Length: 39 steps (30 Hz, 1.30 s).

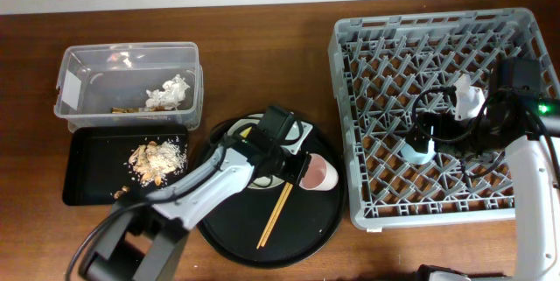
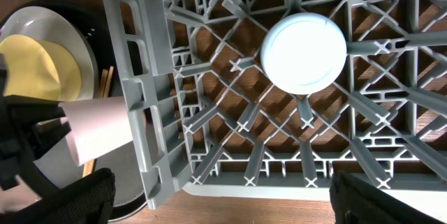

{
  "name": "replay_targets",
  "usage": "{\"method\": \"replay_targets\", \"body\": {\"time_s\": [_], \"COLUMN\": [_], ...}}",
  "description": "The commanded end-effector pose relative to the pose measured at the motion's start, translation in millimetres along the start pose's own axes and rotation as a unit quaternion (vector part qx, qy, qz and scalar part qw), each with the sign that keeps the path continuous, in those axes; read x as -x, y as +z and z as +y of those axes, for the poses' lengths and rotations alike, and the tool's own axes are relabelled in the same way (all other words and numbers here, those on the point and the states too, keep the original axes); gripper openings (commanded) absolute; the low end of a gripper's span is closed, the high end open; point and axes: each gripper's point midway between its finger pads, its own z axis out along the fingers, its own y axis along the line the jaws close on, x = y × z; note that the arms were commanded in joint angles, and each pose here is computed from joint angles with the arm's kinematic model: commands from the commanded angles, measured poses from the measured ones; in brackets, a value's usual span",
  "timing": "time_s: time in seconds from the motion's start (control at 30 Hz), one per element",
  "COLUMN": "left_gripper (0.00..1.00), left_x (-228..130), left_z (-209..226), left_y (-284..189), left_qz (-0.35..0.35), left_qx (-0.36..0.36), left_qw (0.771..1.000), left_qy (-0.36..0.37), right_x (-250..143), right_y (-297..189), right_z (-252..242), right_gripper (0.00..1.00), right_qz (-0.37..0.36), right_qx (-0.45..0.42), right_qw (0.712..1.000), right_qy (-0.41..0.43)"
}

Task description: Sort waste into correct bins and load items into the dishwasher rack

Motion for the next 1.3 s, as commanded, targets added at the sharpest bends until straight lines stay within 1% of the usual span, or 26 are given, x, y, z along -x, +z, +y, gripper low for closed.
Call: {"method": "replay_targets", "body": {"time_s": [0.0,0.03,0.07,0.1,0.13,0.17,0.2,0.27,0.3,0.33,0.4,0.5,0.57,0.67,0.7,0.77,0.83,0.9,1.0,1.03,1.07,1.1,1.13,1.17,1.2,1.27], "left_gripper": [0.00,0.00,0.00,0.00,0.00,0.00,0.00,0.00,0.00,0.00,0.00,0.00,0.00,0.00,0.00,0.00,0.00,0.00,0.01,0.09,0.28,0.34,0.42,0.45,0.47,0.50], "left_x": [36.8,43.3,57.8,63.7,72.0,77.2,79.6,81.5,82.0,83.5,84.8,82.7,76.3,74.9,75.0,74.8,74.8,74.9,74.9,75.0,75.3,75.2,75.3,76.6,78.3,73.5], "left_z": [-7.8,-3.8,-2.9,-4.4,-10.8,-19.6,-27.1,-41.7,-44.7,-53.5,-66.1,-73.6,-84.6,-89.0,-89.5,-89.9,-89.8,-89.9,-89.9,-89.8,-89.4,-89.4,-88.9,-86.4,-75.8,-47.6], "left_y": [-66.3,-84.1,-125.1,-142.3,-161.9,-175.3,-183.5,-193.6,-195.1,-198.6,-202.3,-201.5,-206.2,-206.3,-206.6,-206.5,-206.5,-206.7,-206.7,-206.6,-206.4,-206.3,-205.8,-203.9,-195.7,-174.5], "left_qz": [-0.095,-0.117,-0.163,-0.179,-0.192,-0.195,-0.195,-0.191,-0.188,-0.187,-0.186,-0.176,-0.158,-0.152,-0.152,-0.151,-0.150,-0.150,-0.151,-0.151,-0.155,-0.163,-0.170,-0.179,-0.190,-0.192], "left_qx": [-0.007,-0.009,-0.059,-0.097,-0.164,-0.221,-0.256,-0.303,-0.311,-0.327,-0.346,-0.356,-0.384,-0.391,-0.392,-0.392,-0.393,-0.393,-0.392,-0.392,-0.390,-0.386,-0.382,-0.372,-0.340,-0.260], "left_qw": [0.995,0.991,0.980,0.972,0.959,0.947,0.939,0.928,0.926,0.922,0.917,0.915,0.908,0.906,0.906,0.906,0.906,0.906,0.906,0.906,0.906,0.907,0.908,0.911,0.921,0.946], "left_qy": [-0.036,-0.061,-0.102,-0.118,-0.130,-0.126,-0.118,-0.099,-0.101,-0.090,-0.073,-0.070,-0.056,-0.056,-0.056,-0.056,-0.058,-0.057,-0.057,-0.057,-0.050,-0.031,-0.015,-0.006,-0.010,-0.030], "right_x": [3.8,4.5,5.6,5.9,5.4,2.8,0.2,-5.8,-8.4,-11.6,-15.7,-23.1,-27.6,-36.4,-38.5,-41.3,-41.2,-41.2,-41.0,-41.0,-40.0,-38.9,-37.4,-35.9,-34.8,-30.4], "right_y": [-4.8,-4.9,-8.7,-12.9,-20.0,-27.5,-31.5,-37.6,-40.1,-41.6,-45.0,-60.9,-62.0,-70.7,-72.1,-72.2,-72.2,-72.0,-71.6,-71.5,-68.0,-63.0,-54.4,-44.6,-35.2,-20.1], "right_z": [2.2,7.0,37.0,53.3,74.9,96.2,108.4,130.8,144.3,163.1,184.6,218.1,230.8,243.1,245.7,248.7,248.5,248.5,248.4,248.3,247.1,245.1,241.2,235.6,229.4,215.7], "right_gripper": [0.99,0.99,0.99,0.99,0.98,0.98,0.98,0.99,0.98,0.98,0.98,0.98,0.99,0.99,0.95,0.84,0.80,0.72,0.69,0.68,0.67,0.66,0.64,0.62,0.58,0.56], "right_qz": [-0.012,-0.014,-0.024,-0.032,-0.044,-0.055,-0.059,-0.061,-0.058,-0.055,-0.053,-0.067,-0.074,-0.071,-0.070,-0.067,-0.067,-0.067,-0.067,-0.067,-0.067,-0.066,-0.062,-0.057,-0.051,-0.041], "right_qx": [0.004,0.018,0.105,0.153,0.218,0.280,0.311,0.358,0.384,0.414,0.451,0.517,0.525,0.553,0.558,0.560,0.560,0.560,0.558,0.558,0.549,0.536,0.513,0.485,0.457,0.404], "right_qw": [1.000,1.000,0.992,0.984,0.968,0.948,0.935,0.911,0.898,0.879,0.853,0.796,0.778,0.751,0.746,0.742,0.742,0.743,0.743,0.743,0.750,0.759,0.775,0.793,0.810,0.841], "right_qy": [-0.002,-0.008,-0.062,-0.086,-0.112,-0.142,-0.161,-0.195,-0.208,-0.231,-0.258,-0.307,-0.339,-0.353,-0.357,-0.362,-0.362,-0.362,-0.362,-0.362,-0.364,-0.365,-0.365,-0.365,-0.364,-0.356]}}
